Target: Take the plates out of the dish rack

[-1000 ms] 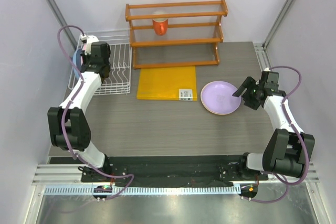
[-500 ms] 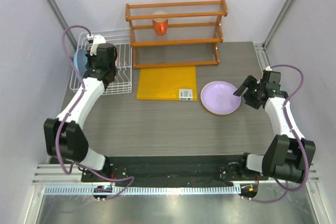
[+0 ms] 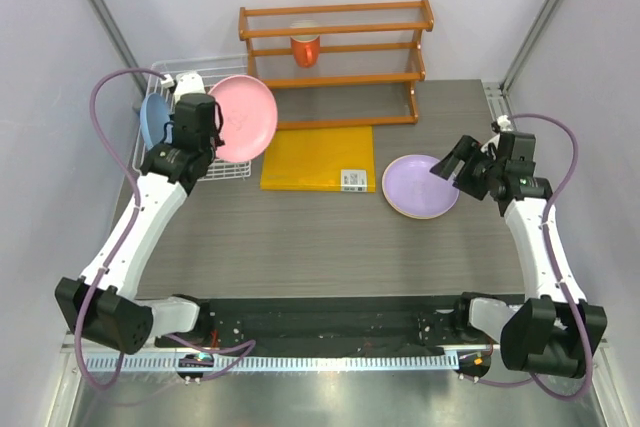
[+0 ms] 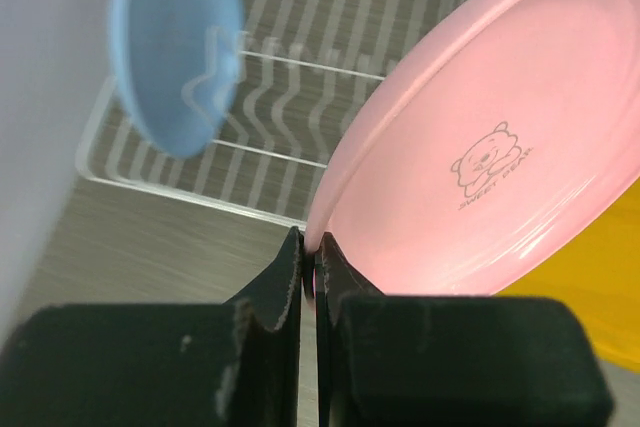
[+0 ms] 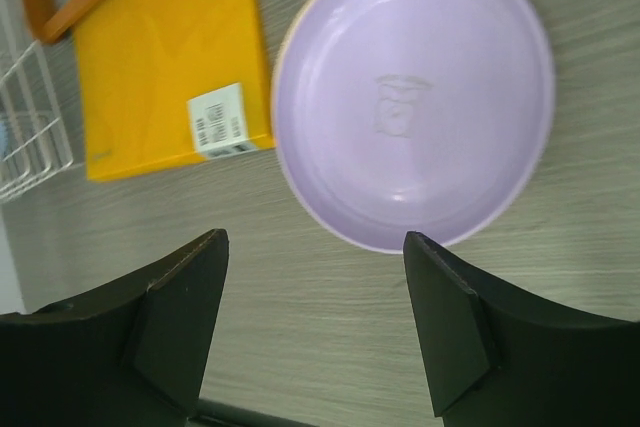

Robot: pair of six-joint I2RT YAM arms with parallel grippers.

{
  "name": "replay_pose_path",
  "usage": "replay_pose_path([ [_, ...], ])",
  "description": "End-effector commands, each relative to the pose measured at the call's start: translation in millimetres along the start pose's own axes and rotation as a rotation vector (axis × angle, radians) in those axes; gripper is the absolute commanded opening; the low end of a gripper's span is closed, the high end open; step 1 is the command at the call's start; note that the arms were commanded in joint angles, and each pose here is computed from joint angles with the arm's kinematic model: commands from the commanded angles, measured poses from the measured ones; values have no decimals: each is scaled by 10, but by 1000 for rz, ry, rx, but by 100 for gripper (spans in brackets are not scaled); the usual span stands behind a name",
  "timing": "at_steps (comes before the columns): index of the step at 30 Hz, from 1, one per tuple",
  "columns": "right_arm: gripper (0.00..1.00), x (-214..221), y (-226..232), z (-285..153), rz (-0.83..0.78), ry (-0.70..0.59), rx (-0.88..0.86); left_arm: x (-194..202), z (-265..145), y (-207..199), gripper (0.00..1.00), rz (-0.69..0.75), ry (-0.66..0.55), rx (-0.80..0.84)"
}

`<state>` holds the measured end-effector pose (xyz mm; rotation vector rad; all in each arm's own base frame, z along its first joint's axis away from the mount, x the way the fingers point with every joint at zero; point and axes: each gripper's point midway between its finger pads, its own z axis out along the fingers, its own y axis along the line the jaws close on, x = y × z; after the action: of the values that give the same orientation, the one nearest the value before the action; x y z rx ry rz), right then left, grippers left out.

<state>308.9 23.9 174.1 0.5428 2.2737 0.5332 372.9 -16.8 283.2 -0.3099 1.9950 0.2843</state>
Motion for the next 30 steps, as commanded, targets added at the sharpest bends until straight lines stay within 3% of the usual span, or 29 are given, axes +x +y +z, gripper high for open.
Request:
replay_pose_path([
  [1,77,-77,728,-303,-100,-46,-223,70,-346,-531,0,-138,42,282],
  [11,79,220,1322,-266,-160,-6,-383,485,-730,-1388,0,-154,163,578],
  [30,74,567,1399,51,-216,78,-363,816,-1154,-2253,0,-86,241,735],
])
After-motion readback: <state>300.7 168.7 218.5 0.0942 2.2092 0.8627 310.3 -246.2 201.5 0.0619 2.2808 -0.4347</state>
